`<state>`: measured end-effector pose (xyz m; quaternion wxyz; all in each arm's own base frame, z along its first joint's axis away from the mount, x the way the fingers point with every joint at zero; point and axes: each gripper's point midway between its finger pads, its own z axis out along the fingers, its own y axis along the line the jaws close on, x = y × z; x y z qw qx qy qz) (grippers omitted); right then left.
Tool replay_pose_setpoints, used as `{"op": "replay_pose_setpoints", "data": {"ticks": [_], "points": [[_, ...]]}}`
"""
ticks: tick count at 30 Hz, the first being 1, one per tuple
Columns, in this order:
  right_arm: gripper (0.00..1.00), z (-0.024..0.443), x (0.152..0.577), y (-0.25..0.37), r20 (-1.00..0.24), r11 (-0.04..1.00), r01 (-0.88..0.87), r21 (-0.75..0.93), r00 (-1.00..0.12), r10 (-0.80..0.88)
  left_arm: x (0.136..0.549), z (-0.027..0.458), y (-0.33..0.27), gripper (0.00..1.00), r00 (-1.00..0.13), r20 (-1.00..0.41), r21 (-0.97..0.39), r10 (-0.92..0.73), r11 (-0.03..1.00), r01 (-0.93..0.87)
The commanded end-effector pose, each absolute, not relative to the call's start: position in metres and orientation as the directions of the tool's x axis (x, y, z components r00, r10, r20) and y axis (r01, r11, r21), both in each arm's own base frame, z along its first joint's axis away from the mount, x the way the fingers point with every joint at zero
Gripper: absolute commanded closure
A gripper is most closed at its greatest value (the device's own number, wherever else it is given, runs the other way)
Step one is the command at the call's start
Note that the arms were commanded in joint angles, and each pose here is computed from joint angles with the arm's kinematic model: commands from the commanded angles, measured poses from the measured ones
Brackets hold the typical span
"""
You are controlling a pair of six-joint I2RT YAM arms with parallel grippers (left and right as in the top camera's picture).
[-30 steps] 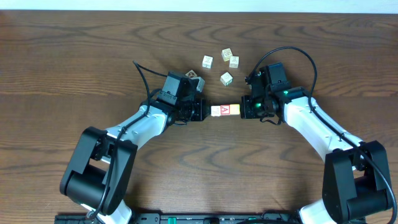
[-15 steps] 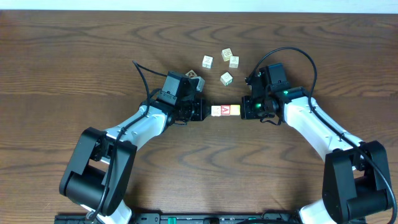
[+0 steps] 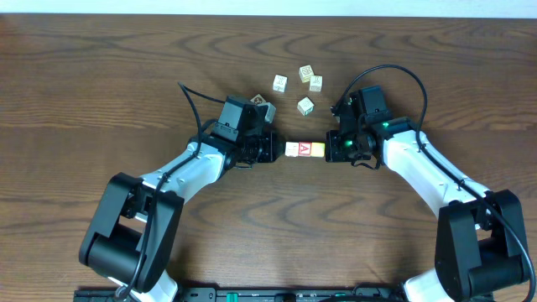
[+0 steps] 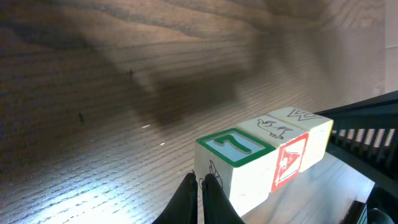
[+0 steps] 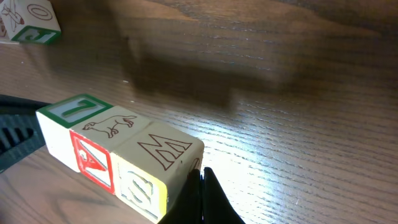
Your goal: Lift 3 blocks
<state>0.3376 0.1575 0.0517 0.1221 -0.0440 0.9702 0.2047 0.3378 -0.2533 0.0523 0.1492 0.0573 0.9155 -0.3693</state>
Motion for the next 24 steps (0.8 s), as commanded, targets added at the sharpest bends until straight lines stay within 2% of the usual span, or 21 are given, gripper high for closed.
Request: {"op": "replay_pose_setpoints", "data": {"ticks": [1, 24], "points": [[0.99, 0.0707, 0.3399, 0.1738, -0.271, 0.872, -0.160, 0.462, -0.962, -0.033, 0.3365, 0.0840, -0.2686, 0.93, -0.931, -0.364, -0.696, 0.013, 0.661, 0.281], [0.99, 0.0721, 0.3431, 0.1748, -0.254, 0.870, -0.102, 0.482, -0.967, 0.027, 0.3353, 0.0830, -0.2681, 0.93, -0.934, -0.357, -0.695, 0.014, 0.663, 0.276]]}}
